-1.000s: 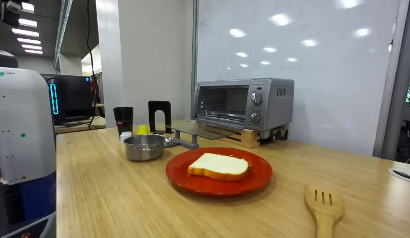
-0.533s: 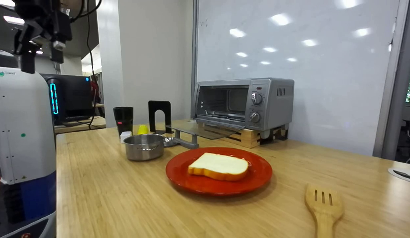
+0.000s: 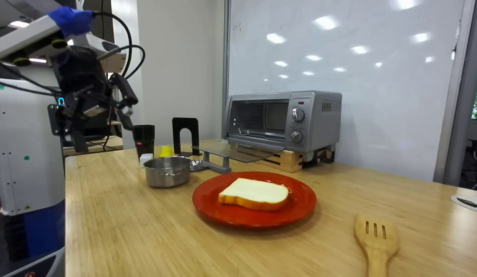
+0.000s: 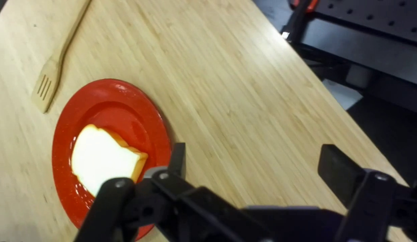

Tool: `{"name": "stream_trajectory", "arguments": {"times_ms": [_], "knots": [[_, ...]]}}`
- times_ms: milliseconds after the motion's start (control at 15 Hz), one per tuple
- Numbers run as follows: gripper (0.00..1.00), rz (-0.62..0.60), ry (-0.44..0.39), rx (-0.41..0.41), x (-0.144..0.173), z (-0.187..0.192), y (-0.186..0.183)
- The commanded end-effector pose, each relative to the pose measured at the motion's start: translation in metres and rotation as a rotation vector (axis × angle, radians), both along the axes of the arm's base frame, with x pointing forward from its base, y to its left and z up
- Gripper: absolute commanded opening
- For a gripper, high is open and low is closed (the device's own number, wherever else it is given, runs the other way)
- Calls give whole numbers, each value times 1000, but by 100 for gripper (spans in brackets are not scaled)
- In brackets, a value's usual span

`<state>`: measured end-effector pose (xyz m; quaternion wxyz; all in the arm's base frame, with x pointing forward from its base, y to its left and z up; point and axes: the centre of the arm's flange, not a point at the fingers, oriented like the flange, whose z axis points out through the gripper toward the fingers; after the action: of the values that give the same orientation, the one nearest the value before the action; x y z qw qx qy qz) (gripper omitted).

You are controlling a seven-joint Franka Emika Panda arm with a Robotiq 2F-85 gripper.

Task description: Close the toaster oven

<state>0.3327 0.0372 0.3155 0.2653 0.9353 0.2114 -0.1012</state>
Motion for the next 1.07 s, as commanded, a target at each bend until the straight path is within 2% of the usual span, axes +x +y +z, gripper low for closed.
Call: {"name": "stream_trajectory", "arguments": {"times_ms": [0,267,533,667,733,800,1000], "knots": [[100,136,-19,-160,9,-48,-28],[100,294,-109,-346,25,-63,-43],[100,423,-272,-504,31,-70,-52],[100,451,-360,-537,33,-69,-54],[100,436,-359,-551,33,-70,-56],[100,444,-346,-523,30,-49,-42],[100,436,-353,-514,31,-51,-44]]}}
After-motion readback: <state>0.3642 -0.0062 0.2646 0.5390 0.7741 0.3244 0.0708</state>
